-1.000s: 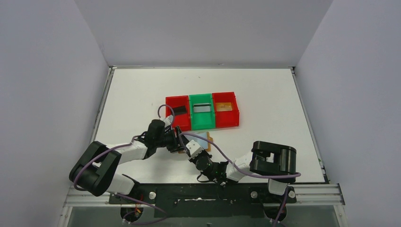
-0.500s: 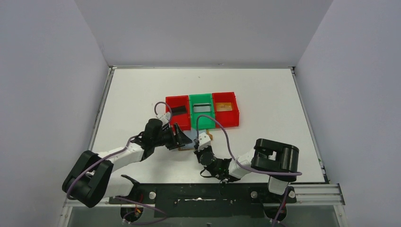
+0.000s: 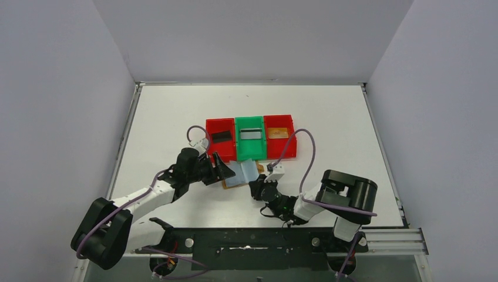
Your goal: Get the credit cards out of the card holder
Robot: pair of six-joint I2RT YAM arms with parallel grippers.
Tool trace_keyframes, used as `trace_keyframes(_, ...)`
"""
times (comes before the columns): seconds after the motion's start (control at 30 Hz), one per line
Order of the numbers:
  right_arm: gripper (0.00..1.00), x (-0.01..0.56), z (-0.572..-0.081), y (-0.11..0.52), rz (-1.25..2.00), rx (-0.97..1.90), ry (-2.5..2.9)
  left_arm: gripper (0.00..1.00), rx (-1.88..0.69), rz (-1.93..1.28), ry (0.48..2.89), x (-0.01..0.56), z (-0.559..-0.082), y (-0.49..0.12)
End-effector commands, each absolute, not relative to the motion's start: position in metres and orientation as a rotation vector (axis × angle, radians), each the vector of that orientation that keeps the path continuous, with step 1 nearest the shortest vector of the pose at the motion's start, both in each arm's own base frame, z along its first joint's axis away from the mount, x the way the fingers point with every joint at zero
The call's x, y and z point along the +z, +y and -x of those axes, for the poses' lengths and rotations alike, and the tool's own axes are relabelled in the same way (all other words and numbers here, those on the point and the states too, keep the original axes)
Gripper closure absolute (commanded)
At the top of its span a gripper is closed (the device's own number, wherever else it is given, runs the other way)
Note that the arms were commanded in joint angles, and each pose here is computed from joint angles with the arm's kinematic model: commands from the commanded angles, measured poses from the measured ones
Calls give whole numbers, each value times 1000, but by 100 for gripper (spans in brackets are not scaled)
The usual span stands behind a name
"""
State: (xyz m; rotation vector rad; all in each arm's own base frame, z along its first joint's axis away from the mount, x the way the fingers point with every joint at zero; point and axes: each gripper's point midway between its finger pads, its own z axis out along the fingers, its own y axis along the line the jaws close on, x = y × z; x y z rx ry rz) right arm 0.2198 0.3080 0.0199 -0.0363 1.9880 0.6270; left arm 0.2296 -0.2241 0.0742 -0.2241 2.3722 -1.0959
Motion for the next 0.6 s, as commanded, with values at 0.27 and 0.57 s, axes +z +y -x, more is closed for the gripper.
trace_keyframes(0.27, 66, 49, -213, 269, -520, 865, 1965, 39, -1014, 226, 2306, 93, -243, -212)
trace_keyframes(0.57, 60, 104, -225, 312, -93, 570, 2132, 37, -785, 335, 2306, 92, -251, -180)
